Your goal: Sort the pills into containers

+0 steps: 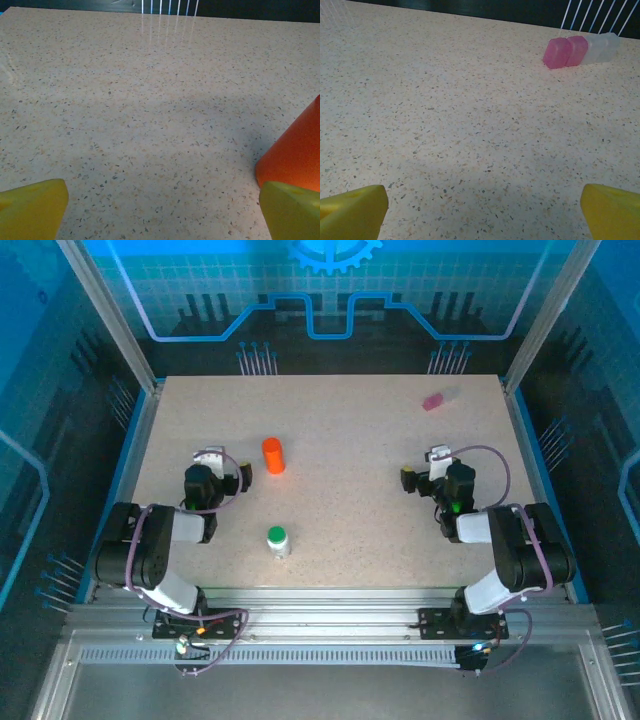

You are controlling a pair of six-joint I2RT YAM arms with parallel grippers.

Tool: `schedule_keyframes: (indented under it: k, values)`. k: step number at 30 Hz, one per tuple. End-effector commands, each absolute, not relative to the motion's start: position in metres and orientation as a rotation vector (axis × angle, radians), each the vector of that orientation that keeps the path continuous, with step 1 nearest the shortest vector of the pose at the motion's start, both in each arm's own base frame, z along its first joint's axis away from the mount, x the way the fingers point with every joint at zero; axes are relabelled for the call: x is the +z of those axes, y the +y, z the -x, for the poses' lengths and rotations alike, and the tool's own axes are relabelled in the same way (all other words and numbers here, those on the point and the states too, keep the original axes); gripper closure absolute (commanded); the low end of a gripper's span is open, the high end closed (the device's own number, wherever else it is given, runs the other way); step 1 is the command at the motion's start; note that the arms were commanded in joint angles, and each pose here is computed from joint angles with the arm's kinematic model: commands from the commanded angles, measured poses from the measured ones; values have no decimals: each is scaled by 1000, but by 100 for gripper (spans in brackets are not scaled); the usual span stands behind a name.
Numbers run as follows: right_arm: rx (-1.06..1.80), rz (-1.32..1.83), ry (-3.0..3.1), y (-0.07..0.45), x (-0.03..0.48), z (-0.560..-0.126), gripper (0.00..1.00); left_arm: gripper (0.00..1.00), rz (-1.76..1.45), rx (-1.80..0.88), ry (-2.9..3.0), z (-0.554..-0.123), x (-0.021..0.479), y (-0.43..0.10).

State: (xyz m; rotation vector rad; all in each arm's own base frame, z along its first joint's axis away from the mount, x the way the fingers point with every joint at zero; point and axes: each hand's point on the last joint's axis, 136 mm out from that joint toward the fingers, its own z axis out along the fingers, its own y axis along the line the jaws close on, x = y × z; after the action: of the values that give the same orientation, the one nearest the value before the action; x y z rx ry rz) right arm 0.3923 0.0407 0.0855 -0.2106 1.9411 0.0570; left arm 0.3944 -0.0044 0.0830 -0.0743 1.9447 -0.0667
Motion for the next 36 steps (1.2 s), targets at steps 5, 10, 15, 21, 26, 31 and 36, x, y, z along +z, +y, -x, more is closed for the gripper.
schedule_keyframes:
  k: [5, 10, 15, 21, 26, 31, 36]
  values:
    - [52, 187, 1908, 36, 98, -399, 0, 1, 46, -79, 1903, -399, 96, -8]
    - [52, 185, 1909, 36, 98, -399, 0, 1, 46, -79, 1901, -399, 96, -8]
    - [52, 186, 1908, 36, 98, -399, 0, 1, 46, -79, 1903, -399, 96, -8]
    - [53, 186, 1909, 36, 97, -399, 0, 1, 88, -48, 1896, -399, 97, 0]
    - [61, 175, 1909, 33, 98, -399, 0, 1, 94, -58, 1899, -399, 96, 1]
    - [82, 171, 1906, 32, 98, -398, 0, 1, 93, -60, 1901, -398, 95, 1]
    - [80, 172, 1907, 32, 98, -398, 0, 1, 90, -60, 1897, -399, 96, 0]
